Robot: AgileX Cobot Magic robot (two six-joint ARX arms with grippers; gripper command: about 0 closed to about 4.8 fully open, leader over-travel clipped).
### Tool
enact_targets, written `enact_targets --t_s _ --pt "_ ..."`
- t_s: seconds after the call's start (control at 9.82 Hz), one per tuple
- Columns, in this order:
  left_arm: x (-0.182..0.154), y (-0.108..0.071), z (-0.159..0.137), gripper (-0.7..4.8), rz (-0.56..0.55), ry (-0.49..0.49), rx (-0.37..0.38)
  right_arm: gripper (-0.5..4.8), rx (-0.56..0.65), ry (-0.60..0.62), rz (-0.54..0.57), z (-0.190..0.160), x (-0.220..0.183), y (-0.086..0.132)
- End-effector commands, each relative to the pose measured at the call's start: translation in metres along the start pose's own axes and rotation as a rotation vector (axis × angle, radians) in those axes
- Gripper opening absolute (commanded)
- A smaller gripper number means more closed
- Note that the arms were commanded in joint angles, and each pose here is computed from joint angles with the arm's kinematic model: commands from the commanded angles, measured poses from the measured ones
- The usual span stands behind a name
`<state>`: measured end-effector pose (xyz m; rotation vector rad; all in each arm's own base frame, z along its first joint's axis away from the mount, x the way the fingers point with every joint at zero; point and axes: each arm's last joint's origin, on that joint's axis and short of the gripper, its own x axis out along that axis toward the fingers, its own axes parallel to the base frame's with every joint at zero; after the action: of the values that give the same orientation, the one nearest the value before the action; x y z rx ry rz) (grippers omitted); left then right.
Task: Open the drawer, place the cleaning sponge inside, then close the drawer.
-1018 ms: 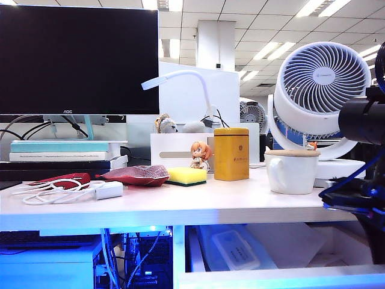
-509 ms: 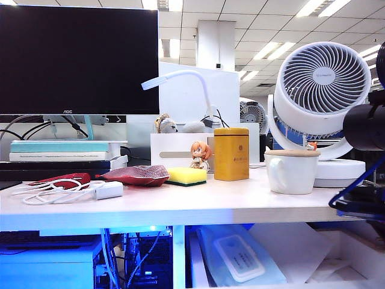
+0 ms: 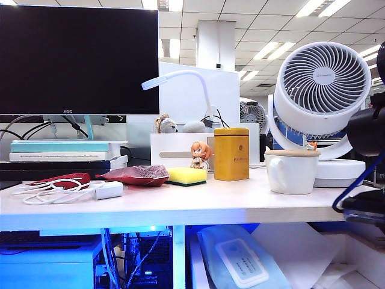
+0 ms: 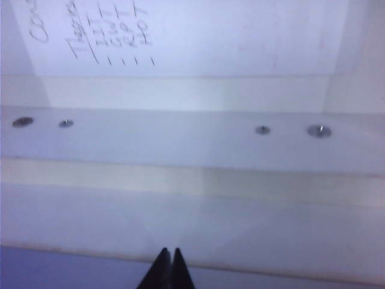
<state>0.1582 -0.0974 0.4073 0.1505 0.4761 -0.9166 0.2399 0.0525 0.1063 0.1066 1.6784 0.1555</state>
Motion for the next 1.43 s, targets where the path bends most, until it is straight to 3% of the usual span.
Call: enact_targets --t_s 0.1,1.12,1.43 --pt "-0.002 -0.001 0.002 -0.05 -0.002 -0.016 0.011 -0.06 0.013 0.072 -0.004 -0.007 0.000 -0.001" --pt "-0.002 -0.001 0.002 -0.05 -0.002 -0.016 0.011 -0.06 0.028 0.194 -0.021 -0.019 -0.002 -0.002" --pt "-0.002 -0.001 0.002 -0.05 -0.002 -0.016 0.011 -0.06 -0.018 0.051 -0.004 -0.010 -0.011 0.001"
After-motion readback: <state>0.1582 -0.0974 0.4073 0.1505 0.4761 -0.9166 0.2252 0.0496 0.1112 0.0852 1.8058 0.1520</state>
